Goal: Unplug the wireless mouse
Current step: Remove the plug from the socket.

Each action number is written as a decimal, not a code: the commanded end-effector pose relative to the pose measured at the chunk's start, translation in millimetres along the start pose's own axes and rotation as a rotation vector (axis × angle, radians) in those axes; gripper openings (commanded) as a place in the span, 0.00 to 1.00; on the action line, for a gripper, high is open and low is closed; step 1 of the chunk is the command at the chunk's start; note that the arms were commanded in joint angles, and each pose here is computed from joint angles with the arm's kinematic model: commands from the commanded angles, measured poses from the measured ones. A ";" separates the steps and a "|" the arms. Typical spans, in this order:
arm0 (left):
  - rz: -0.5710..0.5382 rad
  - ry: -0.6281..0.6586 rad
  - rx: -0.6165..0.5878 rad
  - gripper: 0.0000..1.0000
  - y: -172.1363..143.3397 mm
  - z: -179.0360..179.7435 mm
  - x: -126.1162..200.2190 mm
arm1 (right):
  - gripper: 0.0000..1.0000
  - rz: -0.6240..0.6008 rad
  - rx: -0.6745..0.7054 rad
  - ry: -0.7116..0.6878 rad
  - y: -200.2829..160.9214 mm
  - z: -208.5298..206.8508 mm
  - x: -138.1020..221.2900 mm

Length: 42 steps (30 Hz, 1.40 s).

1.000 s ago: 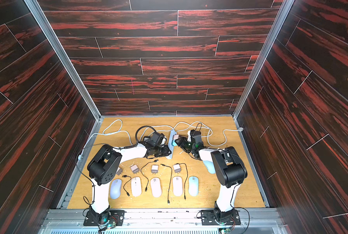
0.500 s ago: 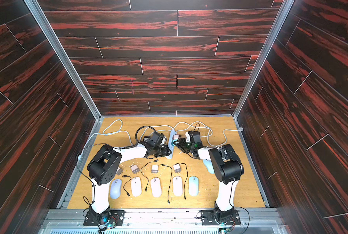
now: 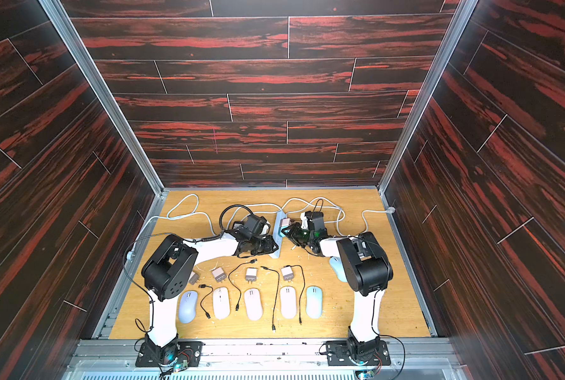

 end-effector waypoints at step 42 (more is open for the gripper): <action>0.010 0.209 0.156 0.00 -19.6 42.3 13.7 | 0.00 0.022 -0.014 0.172 -20.9 26.7 29.5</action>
Point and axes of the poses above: each gripper's point midway between its finger pads, its own x axis back along the fingers, its own z axis along the line the jaws close on, y = z × x, the point moved 6 cm from there along x, back along the fingers, and after that the axes turned 14 degrees about -x, right-handed, at the moved point
